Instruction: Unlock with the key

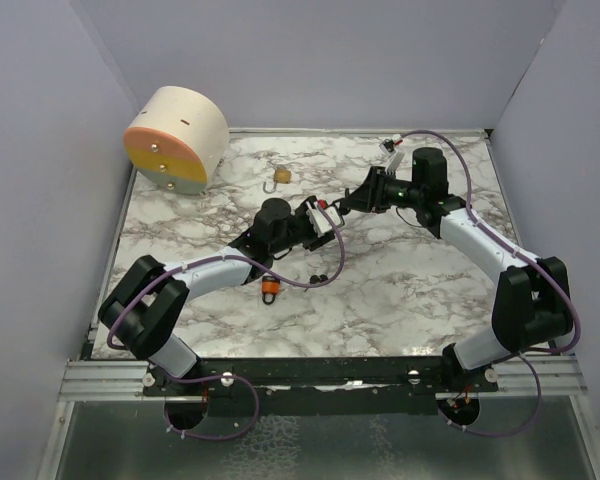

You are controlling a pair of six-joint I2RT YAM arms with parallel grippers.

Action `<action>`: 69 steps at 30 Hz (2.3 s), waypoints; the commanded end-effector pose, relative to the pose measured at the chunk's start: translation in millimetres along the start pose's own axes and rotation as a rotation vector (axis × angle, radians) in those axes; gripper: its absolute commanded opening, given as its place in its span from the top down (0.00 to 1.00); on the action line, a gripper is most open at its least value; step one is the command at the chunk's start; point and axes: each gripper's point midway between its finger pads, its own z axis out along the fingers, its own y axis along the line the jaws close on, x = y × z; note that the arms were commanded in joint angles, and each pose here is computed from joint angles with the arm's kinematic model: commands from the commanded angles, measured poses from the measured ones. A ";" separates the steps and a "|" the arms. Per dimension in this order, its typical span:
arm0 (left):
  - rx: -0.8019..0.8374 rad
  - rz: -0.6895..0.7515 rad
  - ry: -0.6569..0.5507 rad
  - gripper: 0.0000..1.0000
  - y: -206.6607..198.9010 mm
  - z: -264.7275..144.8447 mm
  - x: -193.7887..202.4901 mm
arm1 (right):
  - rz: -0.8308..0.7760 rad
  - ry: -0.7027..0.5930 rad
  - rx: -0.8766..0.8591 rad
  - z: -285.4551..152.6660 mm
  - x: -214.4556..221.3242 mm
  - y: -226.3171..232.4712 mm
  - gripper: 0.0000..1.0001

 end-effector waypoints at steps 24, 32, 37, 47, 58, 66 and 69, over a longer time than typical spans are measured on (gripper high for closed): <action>-0.045 0.012 -0.180 1.00 21.2 -0.1 -64.6 | -0.029 0.016 -0.101 0.3 2.0 13.2 0.70; -0.046 0.013 -0.187 1.00 23.0 0.1 -68.1 | -0.020 0.025 -0.111 2.1 4.9 12.2 0.90; -0.044 0.010 -0.187 1.00 22.7 0.4 -68.0 | -0.017 0.031 -0.116 2.9 6.2 11.6 0.89; -0.049 0.005 -0.195 1.00 25.5 2.2 -72.3 | -0.003 0.043 -0.132 3.9 10.7 11.8 0.99; -0.121 -0.089 -0.257 1.00 42.8 7.3 -91.4 | 0.027 0.056 -0.140 5.0 20.1 9.4 0.99; -0.174 -0.067 -0.348 1.00 55.6 5.7 -112.6 | 0.043 0.075 -0.140 5.3 28.4 6.1 0.99; -0.195 -0.042 -0.402 1.00 58.0 0.8 -121.0 | 0.044 0.080 -0.151 4.9 30.2 7.4 0.99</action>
